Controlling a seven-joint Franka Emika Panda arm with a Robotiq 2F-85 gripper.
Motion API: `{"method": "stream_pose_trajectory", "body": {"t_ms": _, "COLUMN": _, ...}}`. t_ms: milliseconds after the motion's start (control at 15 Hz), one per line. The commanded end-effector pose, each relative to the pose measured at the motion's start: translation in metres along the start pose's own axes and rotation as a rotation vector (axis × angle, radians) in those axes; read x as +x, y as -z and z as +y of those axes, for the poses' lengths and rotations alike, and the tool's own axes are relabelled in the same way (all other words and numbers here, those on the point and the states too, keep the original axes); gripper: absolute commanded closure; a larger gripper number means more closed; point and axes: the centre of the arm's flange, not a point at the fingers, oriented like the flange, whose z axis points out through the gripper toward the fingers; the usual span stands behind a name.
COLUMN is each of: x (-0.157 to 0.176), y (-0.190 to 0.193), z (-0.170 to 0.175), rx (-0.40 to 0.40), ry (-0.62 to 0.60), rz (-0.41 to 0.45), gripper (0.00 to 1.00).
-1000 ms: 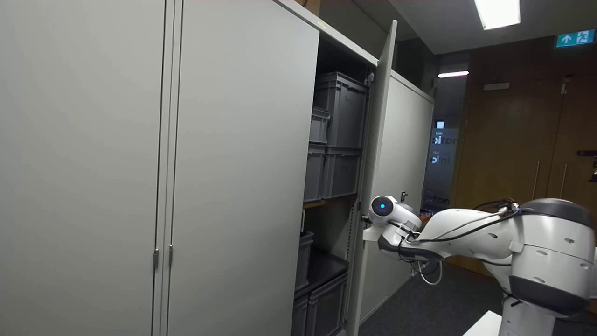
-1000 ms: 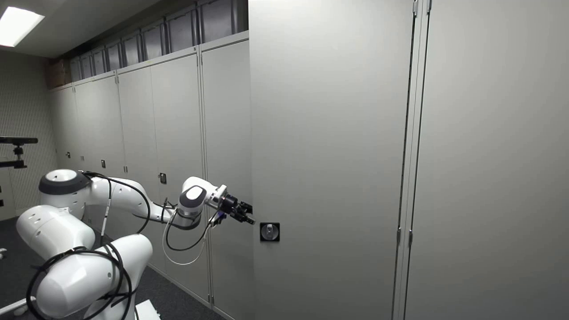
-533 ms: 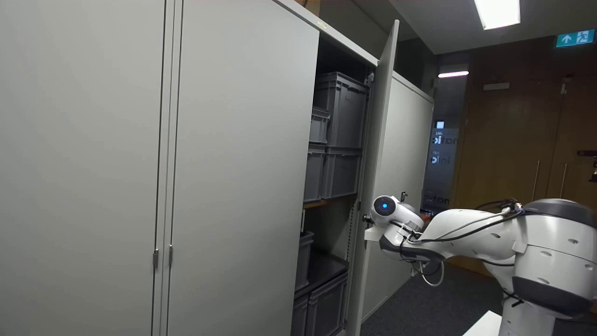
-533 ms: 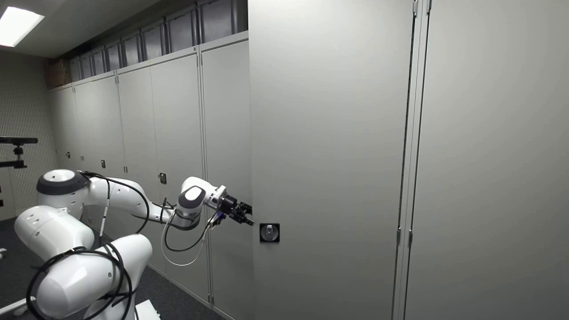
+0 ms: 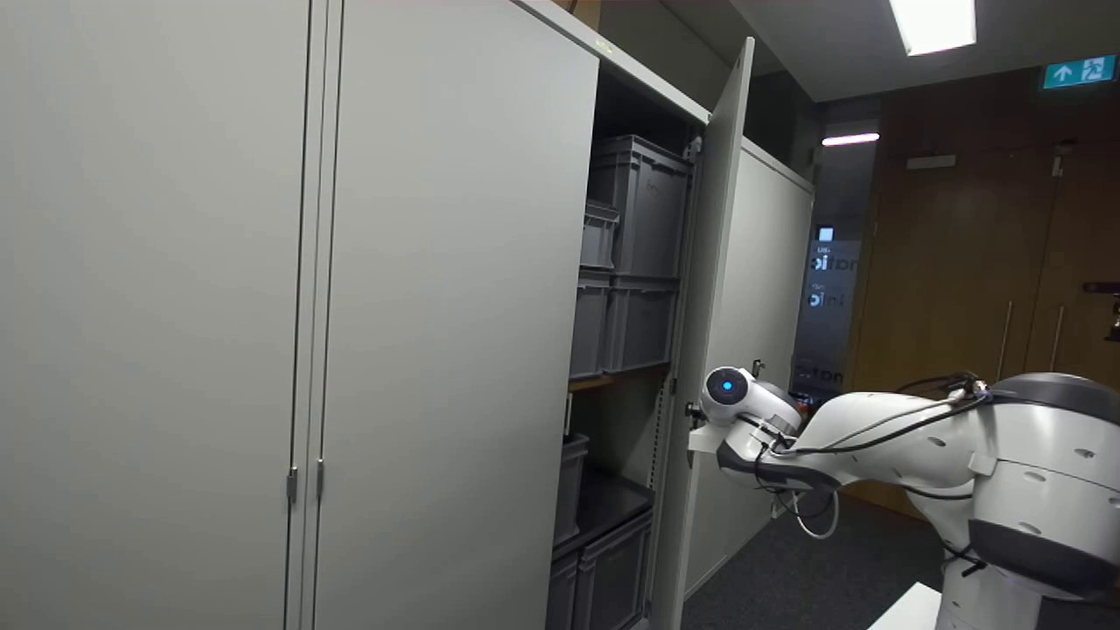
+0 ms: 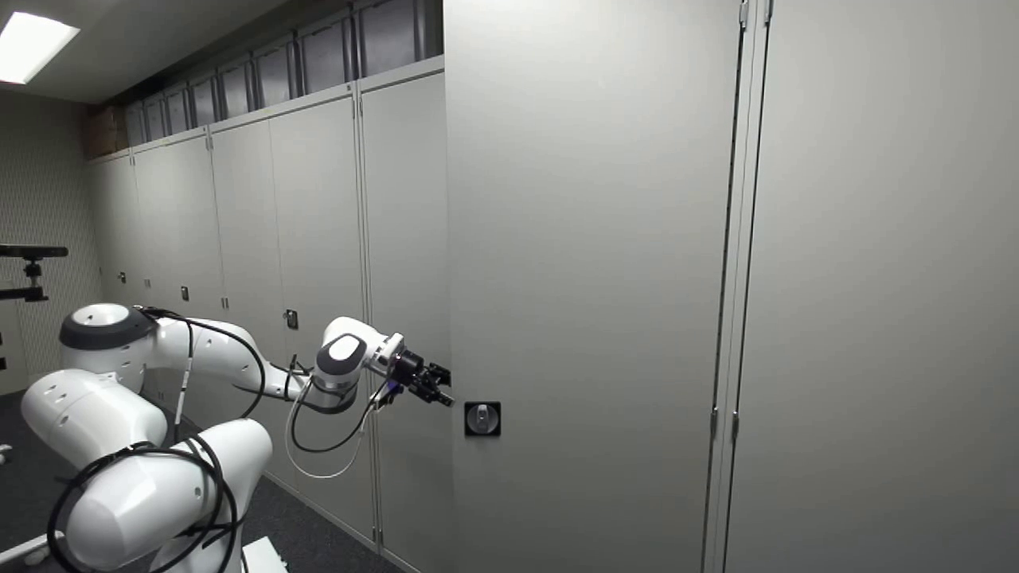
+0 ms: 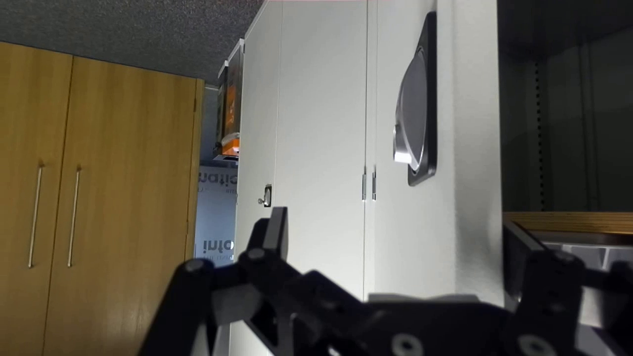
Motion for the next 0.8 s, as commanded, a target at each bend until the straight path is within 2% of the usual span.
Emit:
{"method": "stream_pose_trajectory", "body": {"t_ms": 0, "x": 0.009, "y": 0.001, "z": 0.025, "rx": -0.009, "ry": 0.009, "rz": -0.001, "gripper": 0.00}}
{"method": "stream_pose_trajectory", "body": {"t_ms": 733, "x": 0.010, "y": 0.001, "z": 0.039, "rx": -0.013, "ry": 0.005, "rz": -0.004, "gripper": 0.00}}
